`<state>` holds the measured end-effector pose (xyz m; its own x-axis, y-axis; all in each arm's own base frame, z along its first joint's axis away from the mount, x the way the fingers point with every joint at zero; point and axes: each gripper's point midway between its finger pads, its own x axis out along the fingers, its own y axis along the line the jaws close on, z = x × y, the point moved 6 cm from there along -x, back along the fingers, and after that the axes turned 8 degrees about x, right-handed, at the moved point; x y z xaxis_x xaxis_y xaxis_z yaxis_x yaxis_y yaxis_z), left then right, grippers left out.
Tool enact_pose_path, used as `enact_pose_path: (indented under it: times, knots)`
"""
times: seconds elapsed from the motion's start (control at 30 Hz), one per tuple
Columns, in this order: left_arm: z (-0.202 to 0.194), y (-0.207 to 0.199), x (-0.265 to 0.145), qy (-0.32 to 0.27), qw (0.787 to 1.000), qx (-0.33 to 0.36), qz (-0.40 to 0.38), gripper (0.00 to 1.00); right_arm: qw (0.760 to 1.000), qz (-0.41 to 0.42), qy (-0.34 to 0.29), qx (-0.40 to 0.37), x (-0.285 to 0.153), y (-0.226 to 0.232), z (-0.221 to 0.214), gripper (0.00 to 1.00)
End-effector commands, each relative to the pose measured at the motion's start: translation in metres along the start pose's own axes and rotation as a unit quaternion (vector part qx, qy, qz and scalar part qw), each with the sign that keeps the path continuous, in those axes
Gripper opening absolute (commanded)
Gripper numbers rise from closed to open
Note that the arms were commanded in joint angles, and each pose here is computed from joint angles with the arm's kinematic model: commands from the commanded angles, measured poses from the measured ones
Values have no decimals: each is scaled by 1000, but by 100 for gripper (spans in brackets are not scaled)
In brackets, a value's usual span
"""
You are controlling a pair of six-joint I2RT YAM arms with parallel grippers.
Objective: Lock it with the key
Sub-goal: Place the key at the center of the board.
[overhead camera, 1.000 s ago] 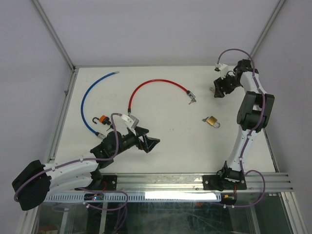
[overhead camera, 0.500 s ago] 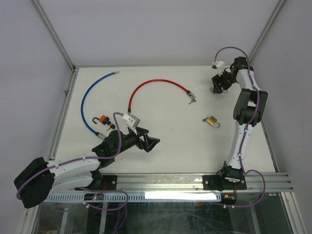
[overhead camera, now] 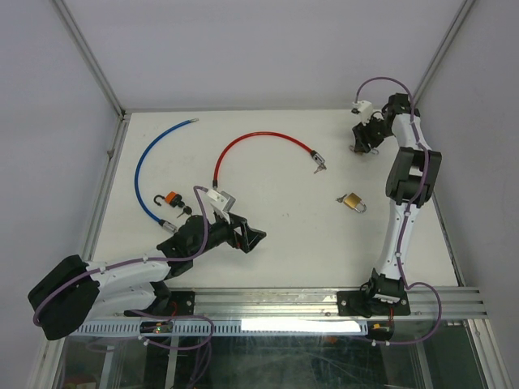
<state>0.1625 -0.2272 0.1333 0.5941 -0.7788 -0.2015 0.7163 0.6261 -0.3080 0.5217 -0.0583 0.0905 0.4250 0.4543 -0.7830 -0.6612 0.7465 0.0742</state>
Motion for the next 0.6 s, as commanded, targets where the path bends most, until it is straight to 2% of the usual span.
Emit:
enact_pose_path:
  times: [0.0, 0.57]
  knots:
    - [25, -6, 3, -48, 999, -3, -12, 99, 1000, 9, -11, -16, -2, -2, 6, 57]
    - [25, -6, -2, -52, 998, -8, -16, 99, 998, 43, 8, -35, -10, 25, -12, 51]
